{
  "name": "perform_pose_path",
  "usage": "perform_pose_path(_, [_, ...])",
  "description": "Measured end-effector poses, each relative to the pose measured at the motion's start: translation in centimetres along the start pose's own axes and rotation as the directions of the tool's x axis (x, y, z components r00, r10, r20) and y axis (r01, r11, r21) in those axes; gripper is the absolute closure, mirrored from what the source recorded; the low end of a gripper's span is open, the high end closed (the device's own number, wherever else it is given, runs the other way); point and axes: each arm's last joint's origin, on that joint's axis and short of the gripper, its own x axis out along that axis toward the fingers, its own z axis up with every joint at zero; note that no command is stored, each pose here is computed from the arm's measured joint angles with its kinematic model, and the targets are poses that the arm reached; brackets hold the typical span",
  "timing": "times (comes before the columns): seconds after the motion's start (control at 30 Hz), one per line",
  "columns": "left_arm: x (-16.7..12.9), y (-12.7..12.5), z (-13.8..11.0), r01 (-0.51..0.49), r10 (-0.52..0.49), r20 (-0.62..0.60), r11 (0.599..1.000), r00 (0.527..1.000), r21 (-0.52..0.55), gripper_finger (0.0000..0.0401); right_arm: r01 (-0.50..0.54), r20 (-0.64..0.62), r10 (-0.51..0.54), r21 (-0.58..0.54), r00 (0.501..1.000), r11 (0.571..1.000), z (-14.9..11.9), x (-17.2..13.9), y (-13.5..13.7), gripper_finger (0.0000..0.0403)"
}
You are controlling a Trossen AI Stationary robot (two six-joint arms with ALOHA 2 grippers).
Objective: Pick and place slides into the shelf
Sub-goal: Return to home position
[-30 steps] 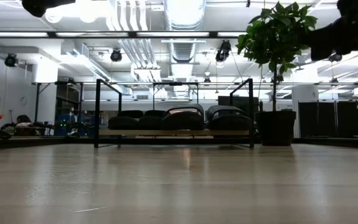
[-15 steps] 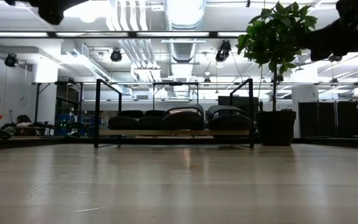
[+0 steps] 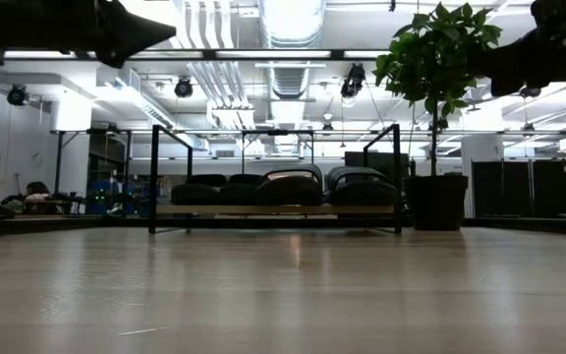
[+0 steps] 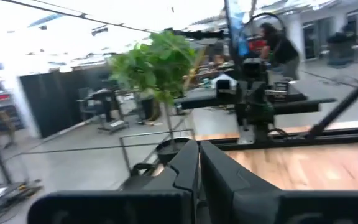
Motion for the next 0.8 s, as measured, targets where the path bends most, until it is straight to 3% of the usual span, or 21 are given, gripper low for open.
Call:
perform_pose_path(0.13, [0.3,0.8,-0.5,0.065,-0.065,-0.013,0.998,0.998,-0.006,0.0401,0.0,0.001,0.0,0.0,1.0,1.0,0.0,0.0,0.0,0.0394])
perform_pose_path(0.47, [-2.2,0.8,-3.7,0.066,-0.062,-0.12,0.997,0.991,0.033,0.0401,-0.002,-0.004,0.002,0.016,1.0,1.0,-0.1,0.0,0.0,0.0394])
perform_pose_path(0.57, [-3.5,1.0,-4.2,0.044,-0.044,-0.054,0.999,0.998,0.001,0.0401,-0.002,-0.004,0.002,0.015,1.0,1.0,-0.1,0.1,0.0,0.0394])
perform_pose_path(0.8, [-5.4,1.1,-5.5,0.054,-0.06,-0.085,0.996,0.995,-0.075,0.0401,-0.001,-0.005,0.001,0.015,1.0,1.0,-0.1,0.1,0.0,0.0394])
